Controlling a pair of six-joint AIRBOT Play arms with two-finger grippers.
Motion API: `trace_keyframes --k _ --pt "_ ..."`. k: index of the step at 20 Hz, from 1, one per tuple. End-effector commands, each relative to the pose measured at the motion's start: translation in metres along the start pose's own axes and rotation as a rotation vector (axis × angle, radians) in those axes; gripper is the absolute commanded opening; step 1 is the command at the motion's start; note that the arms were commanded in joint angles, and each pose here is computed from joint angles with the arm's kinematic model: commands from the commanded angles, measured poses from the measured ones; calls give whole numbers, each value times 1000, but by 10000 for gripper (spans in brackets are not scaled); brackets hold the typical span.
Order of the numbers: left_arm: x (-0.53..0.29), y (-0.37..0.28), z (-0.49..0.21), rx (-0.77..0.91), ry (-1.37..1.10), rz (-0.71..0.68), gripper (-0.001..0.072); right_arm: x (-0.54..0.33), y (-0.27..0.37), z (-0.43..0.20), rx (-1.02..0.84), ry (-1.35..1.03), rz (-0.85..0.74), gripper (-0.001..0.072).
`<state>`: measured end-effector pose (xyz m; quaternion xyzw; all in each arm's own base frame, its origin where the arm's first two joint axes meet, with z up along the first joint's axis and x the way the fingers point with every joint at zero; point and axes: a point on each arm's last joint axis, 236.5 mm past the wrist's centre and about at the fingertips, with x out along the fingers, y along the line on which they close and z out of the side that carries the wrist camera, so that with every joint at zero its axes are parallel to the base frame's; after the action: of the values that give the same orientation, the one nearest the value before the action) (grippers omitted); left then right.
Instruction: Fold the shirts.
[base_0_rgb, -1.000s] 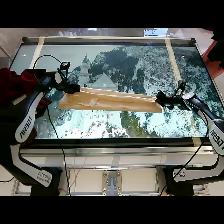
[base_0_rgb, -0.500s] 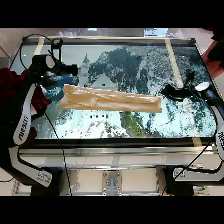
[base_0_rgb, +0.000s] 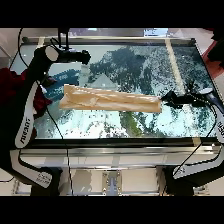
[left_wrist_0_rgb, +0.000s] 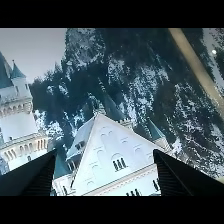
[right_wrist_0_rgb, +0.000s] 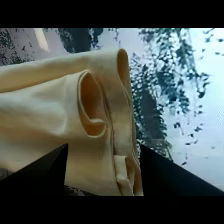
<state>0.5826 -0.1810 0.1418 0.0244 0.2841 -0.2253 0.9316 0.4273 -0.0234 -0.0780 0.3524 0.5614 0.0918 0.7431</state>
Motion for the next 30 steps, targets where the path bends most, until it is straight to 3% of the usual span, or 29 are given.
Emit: trace_keyframes --k 1,3,14,15,16,17,18,19,20,21,22,27,30 --pt "1 -18 3 44 -9 -32 685 13 -1 -5 -23 31 53 555" --pt "2 -20 1 44 2 -38 685 16 -4 -6 -31 37 53 691" --pt "1 -26 -15 45 68 -64 685 54 23 -11 -25 51 86 660" --pt "1 -27 -19 45 84 -70 685 58 26 -11 -21 51 81 619" --pt "2 -28 -25 45 105 -77 684 60 30 -12 -22 51 82 495" --pt "4 -28 -30 44 120 -80 683 61 36 -12 -19 50 96 315" --pt "6 -29 -35 41 136 -84 654 61 44 -12 0 47 131 77" --pt "10 -29 -42 38 155 -90 521 58 54 -11 12 46 173 32" --pt "14 -31 -49 31 178 -100 377 52 65 -11 -8 55 215 33" --pt "19 -35 -59 13 204 -122 161 46 72 -12 -29 66 234 32" --pt "25 -41 -68 -2 228 -144 14 37 82 -13 -53 76 254 32" --pt "71 -124 -163 -6 480 -299 9 -15 131 -3 -196 42 246 31" --pt "99 -155 -237 96 645 -245 9 -41 158 -3 -287 21 190 30"
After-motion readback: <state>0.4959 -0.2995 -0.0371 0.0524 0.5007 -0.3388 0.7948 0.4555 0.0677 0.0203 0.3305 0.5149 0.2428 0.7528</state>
